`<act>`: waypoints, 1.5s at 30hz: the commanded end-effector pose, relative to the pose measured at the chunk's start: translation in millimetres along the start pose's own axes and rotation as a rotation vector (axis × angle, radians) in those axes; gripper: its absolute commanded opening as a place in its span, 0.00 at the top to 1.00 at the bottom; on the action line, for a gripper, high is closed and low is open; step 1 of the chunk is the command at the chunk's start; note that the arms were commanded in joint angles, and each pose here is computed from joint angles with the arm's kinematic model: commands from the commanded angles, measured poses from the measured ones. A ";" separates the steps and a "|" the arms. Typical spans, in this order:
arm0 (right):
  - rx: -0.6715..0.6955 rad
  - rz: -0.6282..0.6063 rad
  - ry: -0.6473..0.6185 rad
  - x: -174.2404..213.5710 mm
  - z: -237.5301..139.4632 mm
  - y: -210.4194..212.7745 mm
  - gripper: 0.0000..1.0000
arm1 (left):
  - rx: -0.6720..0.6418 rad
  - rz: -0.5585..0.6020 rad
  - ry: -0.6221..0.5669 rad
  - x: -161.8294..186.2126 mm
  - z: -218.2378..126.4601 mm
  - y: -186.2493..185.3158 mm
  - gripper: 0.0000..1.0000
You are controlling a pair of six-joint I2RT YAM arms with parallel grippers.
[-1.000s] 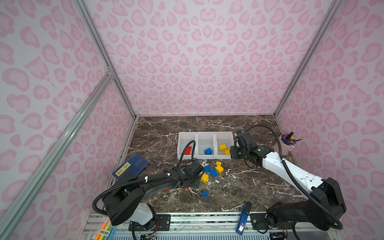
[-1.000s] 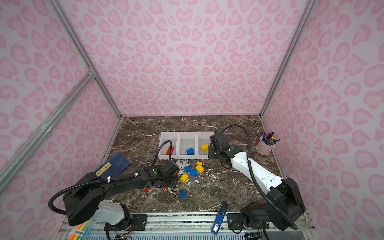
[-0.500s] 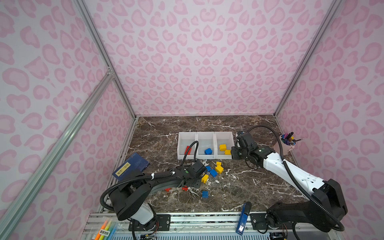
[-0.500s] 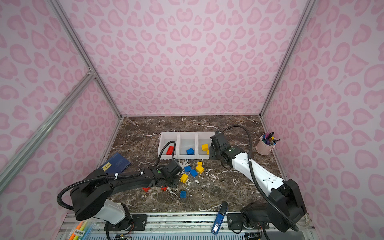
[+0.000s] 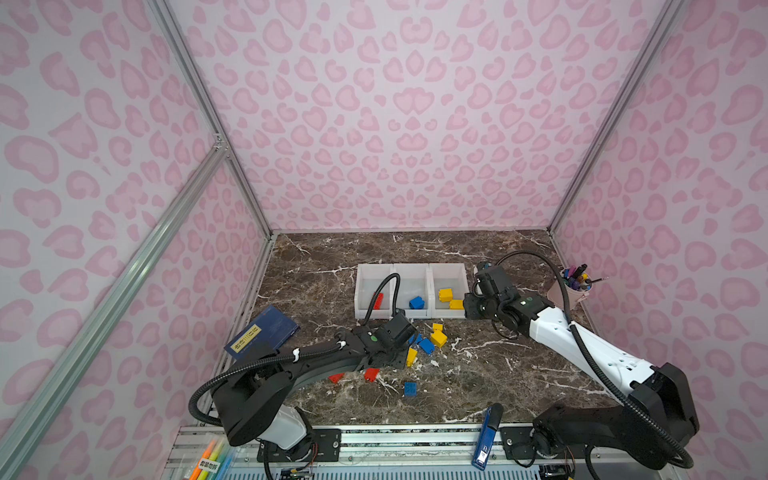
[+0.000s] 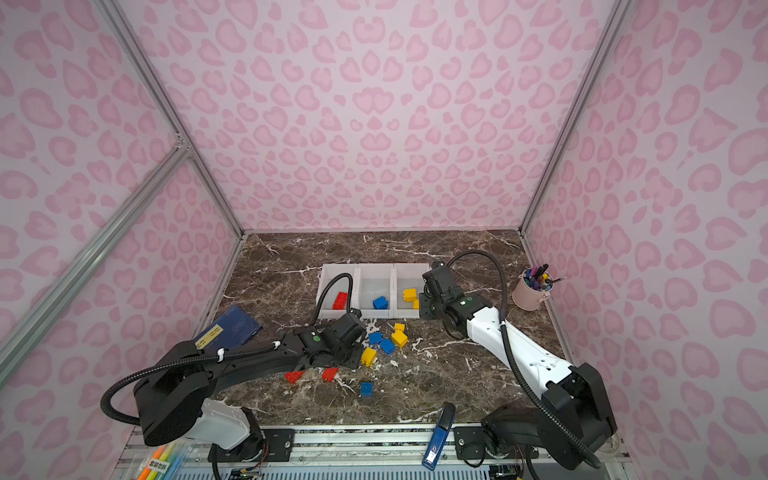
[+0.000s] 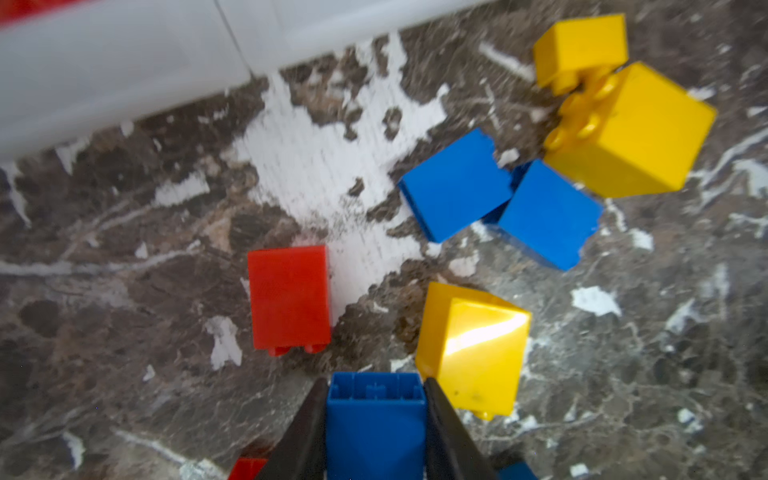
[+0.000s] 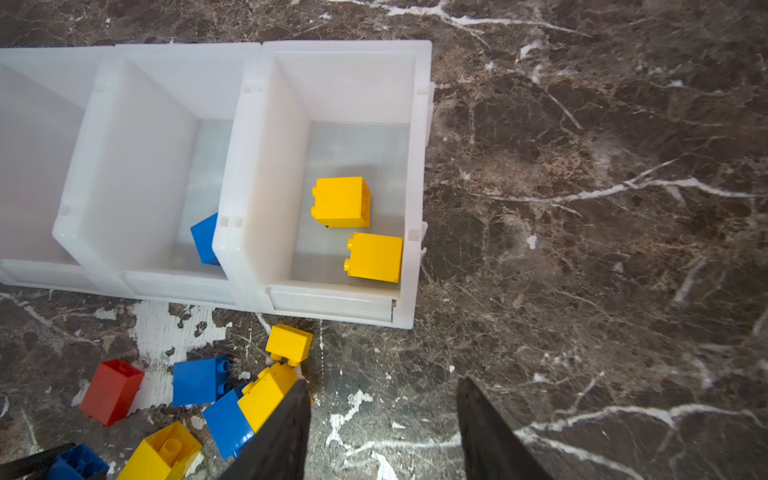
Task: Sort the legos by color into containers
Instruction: 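Carry the blue brick into the middle compartment and open the left gripper, then withdraw the left gripper while the right gripper lowers toward the yellow bricks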
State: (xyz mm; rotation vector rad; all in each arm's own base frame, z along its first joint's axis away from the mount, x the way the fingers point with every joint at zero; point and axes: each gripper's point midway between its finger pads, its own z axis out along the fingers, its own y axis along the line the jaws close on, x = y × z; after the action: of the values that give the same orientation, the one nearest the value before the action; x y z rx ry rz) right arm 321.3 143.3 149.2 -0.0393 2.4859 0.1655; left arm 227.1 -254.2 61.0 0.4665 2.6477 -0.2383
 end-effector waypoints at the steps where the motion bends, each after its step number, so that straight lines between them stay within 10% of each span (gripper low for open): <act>1: 0.031 0.001 0.008 5.6 -0.8 -7.7 0.43 | -0.022 0.063 -0.061 -30.4 -12.4 -2.7 0.63; 16: 0.024 0.025 -0.002 17.4 -12.0 -14.6 0.44 | -0.046 0.065 -0.189 -194.9 19.1 7.8 0.62; 31: 0.008 0.025 0.008 22.5 -13.3 -13.8 0.43 | -0.044 0.046 -0.147 -209.2 65.2 13.2 0.58; 45: -0.027 0.003 0.031 27.2 -12.8 -7.3 0.43 | -0.025 0.012 -0.203 -210.3 38.6 15.4 0.51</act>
State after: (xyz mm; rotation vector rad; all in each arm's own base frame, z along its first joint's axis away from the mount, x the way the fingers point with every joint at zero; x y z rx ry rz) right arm 296.4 131.8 145.9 -0.0214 2.4961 0.1895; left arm 425.9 -309.1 109.0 0.4519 2.4745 -0.2049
